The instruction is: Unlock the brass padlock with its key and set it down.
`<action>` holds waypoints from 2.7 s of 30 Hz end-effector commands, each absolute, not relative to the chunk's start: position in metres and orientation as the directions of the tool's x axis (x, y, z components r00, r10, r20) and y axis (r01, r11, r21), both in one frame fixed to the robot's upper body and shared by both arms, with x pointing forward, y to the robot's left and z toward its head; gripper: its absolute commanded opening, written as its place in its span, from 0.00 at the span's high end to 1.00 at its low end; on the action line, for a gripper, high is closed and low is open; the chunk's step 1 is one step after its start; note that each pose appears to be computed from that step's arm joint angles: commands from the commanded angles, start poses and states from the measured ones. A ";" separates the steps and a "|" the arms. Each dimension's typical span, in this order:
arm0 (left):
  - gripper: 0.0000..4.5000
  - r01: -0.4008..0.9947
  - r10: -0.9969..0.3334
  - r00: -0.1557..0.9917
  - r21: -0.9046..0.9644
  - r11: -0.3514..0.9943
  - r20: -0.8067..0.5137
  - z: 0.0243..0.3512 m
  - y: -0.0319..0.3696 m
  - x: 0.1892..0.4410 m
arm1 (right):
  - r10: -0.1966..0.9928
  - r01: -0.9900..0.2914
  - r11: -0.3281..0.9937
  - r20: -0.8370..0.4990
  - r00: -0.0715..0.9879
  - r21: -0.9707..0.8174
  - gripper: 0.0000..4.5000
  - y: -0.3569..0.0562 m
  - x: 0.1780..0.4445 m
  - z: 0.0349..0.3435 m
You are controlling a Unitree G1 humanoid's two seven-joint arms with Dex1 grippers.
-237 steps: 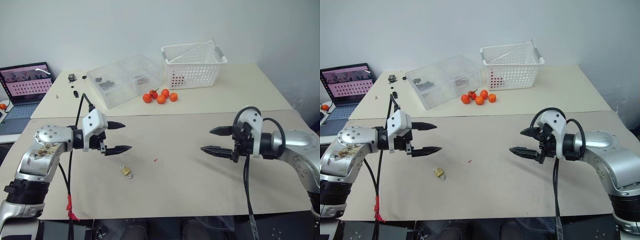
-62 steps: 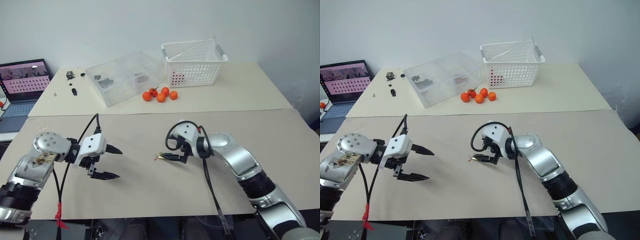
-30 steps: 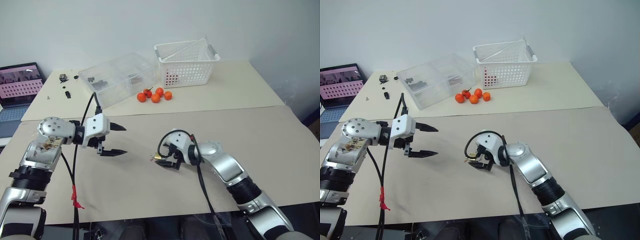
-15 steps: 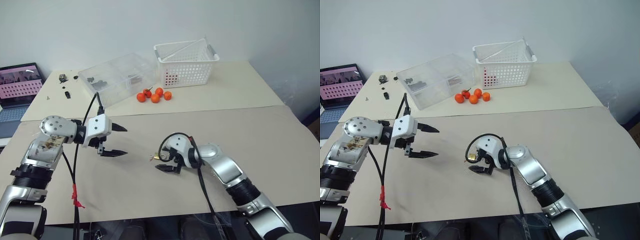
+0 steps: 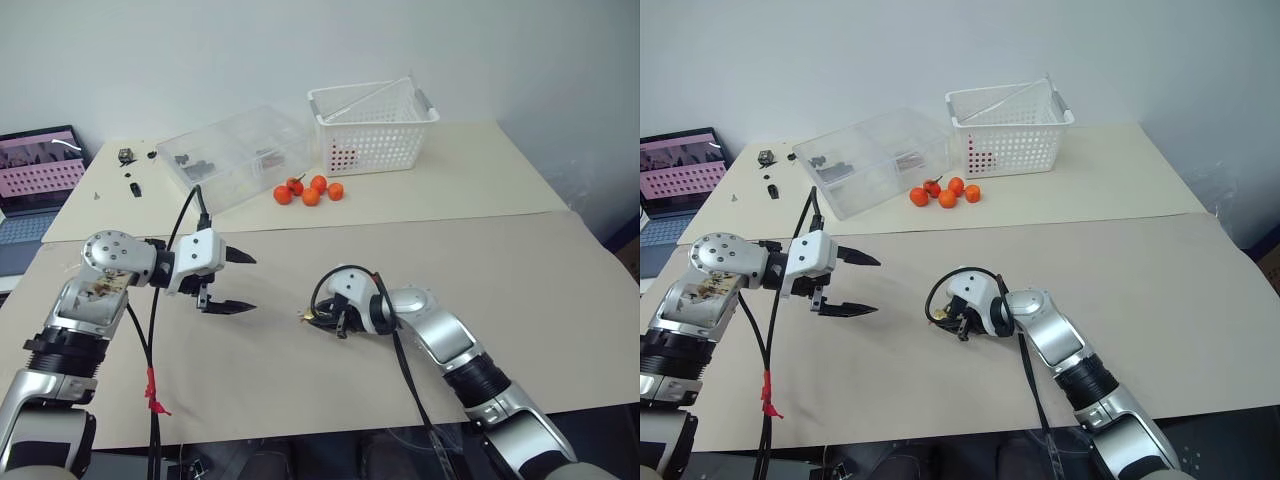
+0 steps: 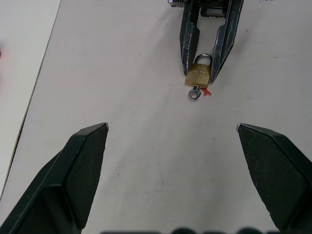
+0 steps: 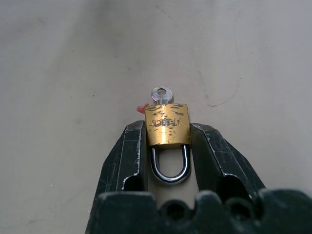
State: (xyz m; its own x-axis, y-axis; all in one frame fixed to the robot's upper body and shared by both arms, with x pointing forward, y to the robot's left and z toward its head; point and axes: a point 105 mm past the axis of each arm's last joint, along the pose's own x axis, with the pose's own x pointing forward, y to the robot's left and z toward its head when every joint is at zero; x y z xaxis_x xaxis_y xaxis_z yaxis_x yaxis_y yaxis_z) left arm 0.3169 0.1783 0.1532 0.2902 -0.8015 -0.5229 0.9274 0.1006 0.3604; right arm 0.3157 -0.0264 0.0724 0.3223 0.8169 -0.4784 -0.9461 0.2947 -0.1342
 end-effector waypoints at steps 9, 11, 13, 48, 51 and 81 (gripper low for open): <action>0.00 0.951 -0.883 0.298 0.032 0.308 -0.363 0.175 0.148 0.324 | 0.828 -0.823 0.201 -0.357 0.433 -0.532 0.80 -0.054 0.321 0.152; 0.00 0.940 -0.915 0.273 -0.120 0.319 -0.296 0.183 0.134 0.322 | 0.824 -0.785 0.174 -0.349 0.447 -0.595 0.80 -0.060 0.317 0.158; 0.00 0.929 -0.927 0.249 -0.200 0.310 -0.281 0.184 0.129 0.319 | 0.819 -0.762 0.157 -0.348 0.456 -0.628 0.80 -0.064 0.314 0.158; 0.82 0.817 -0.971 0.189 -0.526 0.237 -0.143 0.179 0.086 0.321 | 0.807 -0.558 0.213 -0.177 0.563 -0.802 0.80 -0.075 0.280 0.182; 0.82 0.818 -0.973 0.186 -0.528 0.229 -0.135 0.180 0.083 0.320 | 0.808 -0.552 0.218 -0.169 0.565 -0.805 0.80 -0.073 0.279 0.183; 1.00 0.913 -0.970 0.116 -0.362 0.189 -0.215 0.172 0.068 0.316 | 0.802 -0.558 0.228 -0.171 0.572 -0.798 0.80 -0.073 0.279 0.185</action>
